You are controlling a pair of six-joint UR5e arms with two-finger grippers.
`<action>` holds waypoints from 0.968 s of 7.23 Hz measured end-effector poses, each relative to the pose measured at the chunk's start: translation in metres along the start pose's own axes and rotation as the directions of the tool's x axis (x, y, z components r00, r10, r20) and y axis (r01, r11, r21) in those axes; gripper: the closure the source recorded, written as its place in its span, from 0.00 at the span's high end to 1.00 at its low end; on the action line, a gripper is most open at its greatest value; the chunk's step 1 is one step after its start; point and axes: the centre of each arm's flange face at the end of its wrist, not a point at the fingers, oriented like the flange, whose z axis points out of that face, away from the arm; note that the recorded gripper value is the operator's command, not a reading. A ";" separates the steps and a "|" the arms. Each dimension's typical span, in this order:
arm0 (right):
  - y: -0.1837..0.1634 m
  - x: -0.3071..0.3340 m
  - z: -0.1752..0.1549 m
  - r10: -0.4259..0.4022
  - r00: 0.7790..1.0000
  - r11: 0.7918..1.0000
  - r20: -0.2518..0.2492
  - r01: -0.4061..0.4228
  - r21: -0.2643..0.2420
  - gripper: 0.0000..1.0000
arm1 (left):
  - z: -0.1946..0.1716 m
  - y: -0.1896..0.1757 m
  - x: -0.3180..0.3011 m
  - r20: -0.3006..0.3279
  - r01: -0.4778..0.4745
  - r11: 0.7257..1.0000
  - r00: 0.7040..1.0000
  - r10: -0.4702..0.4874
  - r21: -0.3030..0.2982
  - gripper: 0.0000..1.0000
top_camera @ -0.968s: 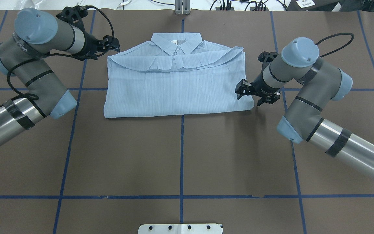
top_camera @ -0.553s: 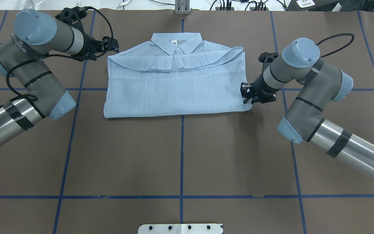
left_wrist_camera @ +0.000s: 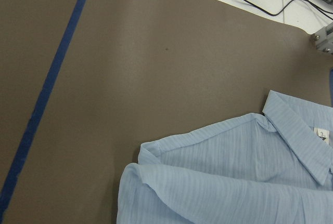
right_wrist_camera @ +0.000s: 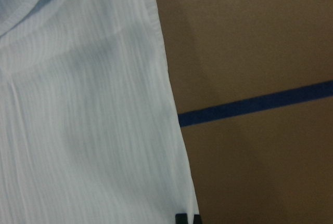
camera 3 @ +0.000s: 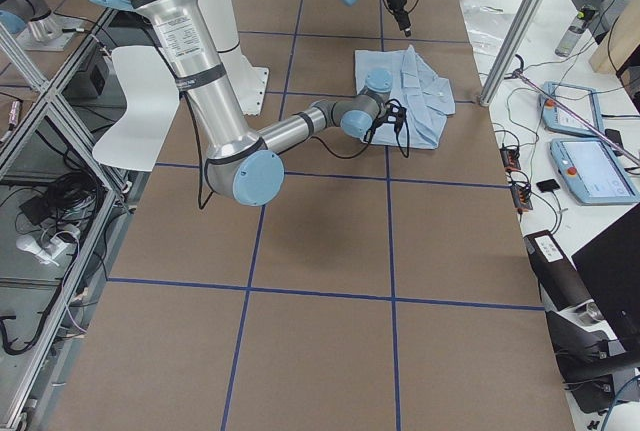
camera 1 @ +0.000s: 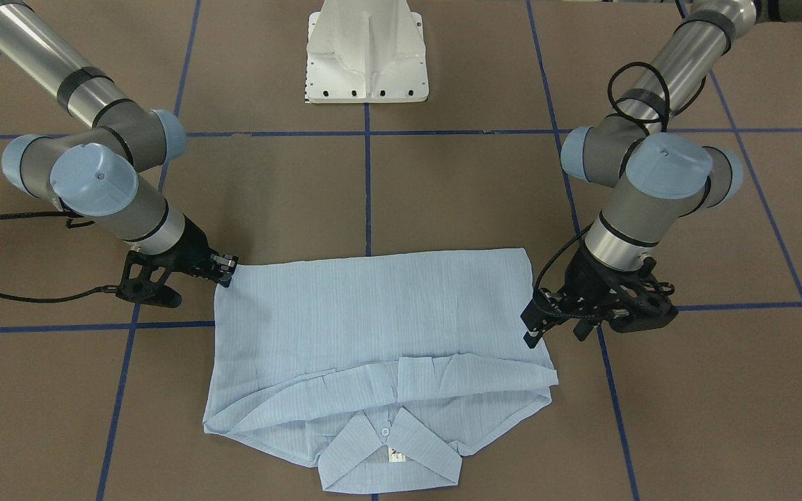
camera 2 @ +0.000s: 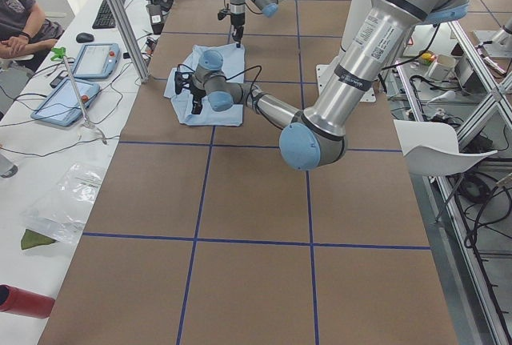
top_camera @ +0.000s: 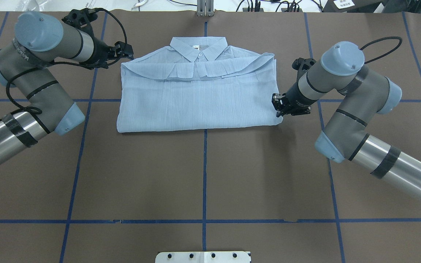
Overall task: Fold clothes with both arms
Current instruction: 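Lower the right gripper to the folded shirt's side edge and grasp it, then drag the folded shirt with the right gripper toward the robot, rotating it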
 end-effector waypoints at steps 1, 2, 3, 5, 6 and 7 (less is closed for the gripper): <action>0.012 0.012 -0.012 -0.008 1.000 1.000 0.012 0.008 -0.007 0.00 | 0.000 0.000 0.000 0.000 0.001 1.000 1.000 -0.001 0.000 1.00; 0.026 0.030 -0.024 -0.013 1.000 1.000 0.020 0.013 -0.015 0.00 | -0.001 0.000 0.001 -0.003 0.000 1.000 1.000 0.000 0.001 1.00; 0.041 0.053 -0.037 -0.013 1.000 1.000 0.022 0.013 -0.019 0.00 | -0.004 0.000 0.002 -0.008 -0.002 1.000 1.000 0.002 0.004 1.00; 0.081 0.098 -0.067 -0.020 1.000 0.999 0.021 0.021 -0.029 0.00 | -0.007 0.001 0.003 -0.012 0.001 1.000 1.000 -0.001 0.007 1.00; 0.107 0.112 -0.079 -0.034 0.999 0.998 0.022 0.036 -0.054 0.00 | -0.007 0.001 0.003 -0.013 0.004 1.000 1.000 -0.004 0.008 1.00; 0.137 0.114 -0.082 -0.060 0.998 0.993 0.029 0.063 -0.100 0.00 | -0.008 0.001 0.004 -0.015 0.006 1.000 1.000 -0.006 0.009 1.00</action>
